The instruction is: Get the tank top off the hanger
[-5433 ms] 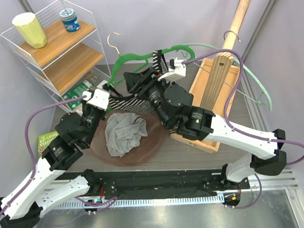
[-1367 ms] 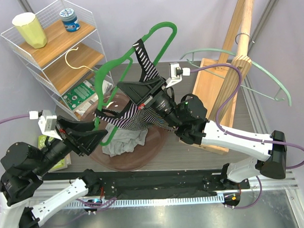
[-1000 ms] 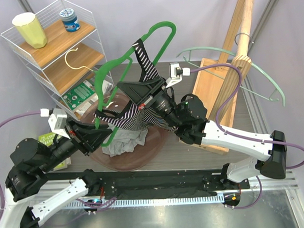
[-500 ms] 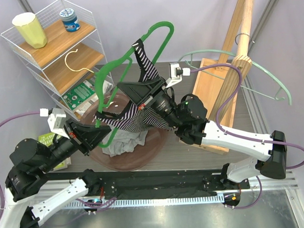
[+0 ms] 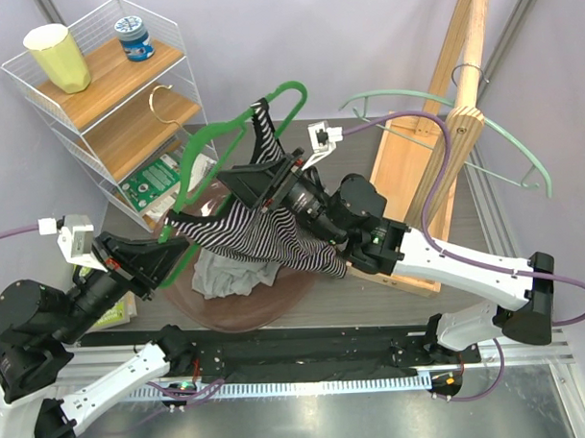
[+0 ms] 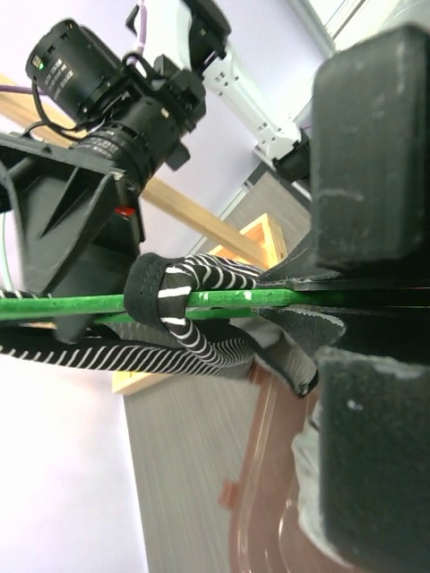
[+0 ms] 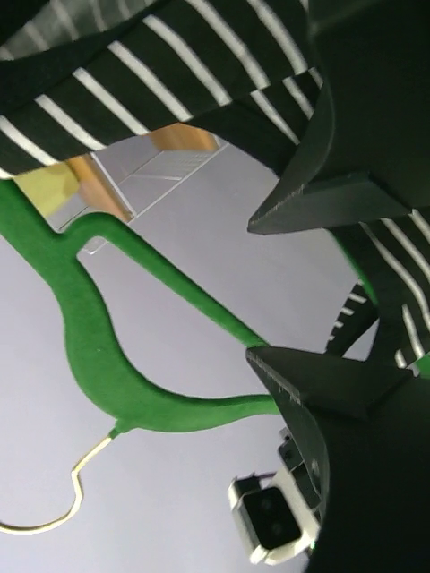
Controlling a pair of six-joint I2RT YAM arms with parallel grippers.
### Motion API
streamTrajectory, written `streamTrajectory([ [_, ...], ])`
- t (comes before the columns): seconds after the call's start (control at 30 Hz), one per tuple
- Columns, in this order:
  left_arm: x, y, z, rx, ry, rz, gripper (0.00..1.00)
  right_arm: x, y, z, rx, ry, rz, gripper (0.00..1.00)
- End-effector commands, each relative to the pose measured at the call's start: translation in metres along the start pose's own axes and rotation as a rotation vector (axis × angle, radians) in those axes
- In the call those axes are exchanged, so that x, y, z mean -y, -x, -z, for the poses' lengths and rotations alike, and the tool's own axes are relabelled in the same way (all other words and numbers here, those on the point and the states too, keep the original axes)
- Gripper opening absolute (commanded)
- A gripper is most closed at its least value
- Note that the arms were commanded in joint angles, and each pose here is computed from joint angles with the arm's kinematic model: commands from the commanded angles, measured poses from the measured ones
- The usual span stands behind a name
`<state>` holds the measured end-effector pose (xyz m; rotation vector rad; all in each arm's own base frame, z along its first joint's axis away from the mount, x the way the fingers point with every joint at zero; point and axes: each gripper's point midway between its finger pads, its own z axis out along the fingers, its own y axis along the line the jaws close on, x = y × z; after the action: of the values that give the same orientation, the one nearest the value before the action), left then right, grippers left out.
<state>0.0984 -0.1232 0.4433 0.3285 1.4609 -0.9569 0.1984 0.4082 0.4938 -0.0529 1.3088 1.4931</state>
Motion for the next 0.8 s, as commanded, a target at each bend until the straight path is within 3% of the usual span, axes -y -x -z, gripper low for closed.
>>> streamTrajectory([
  [0.0,0.005,0.042,0.012,0.138,-0.003,-0.041,0.00,0.013,0.001,0.010,-0.091,-0.091,0.151,0.64],
  [0.07,0.004,0.041,0.012,0.131,0.003,-0.047,0.00,0.016,-0.004,0.012,-0.140,-0.103,0.201,0.73],
  [0.2,0.000,0.035,0.010,0.105,0.021,-0.064,0.00,0.024,-0.025,0.026,-0.314,-0.128,0.329,0.75],
  [0.47,-0.004,0.020,0.001,0.051,0.033,-0.068,0.00,0.000,0.009,0.028,-0.328,-0.130,0.466,0.76],
  [0.6,-0.003,0.020,-0.002,0.048,0.031,-0.061,0.00,-0.001,0.003,0.031,-0.386,-0.123,0.497,0.78],
  [0.77,-0.002,0.016,-0.010,0.032,0.020,-0.059,0.00,-0.020,0.009,0.024,-0.364,-0.087,0.414,0.78],
])
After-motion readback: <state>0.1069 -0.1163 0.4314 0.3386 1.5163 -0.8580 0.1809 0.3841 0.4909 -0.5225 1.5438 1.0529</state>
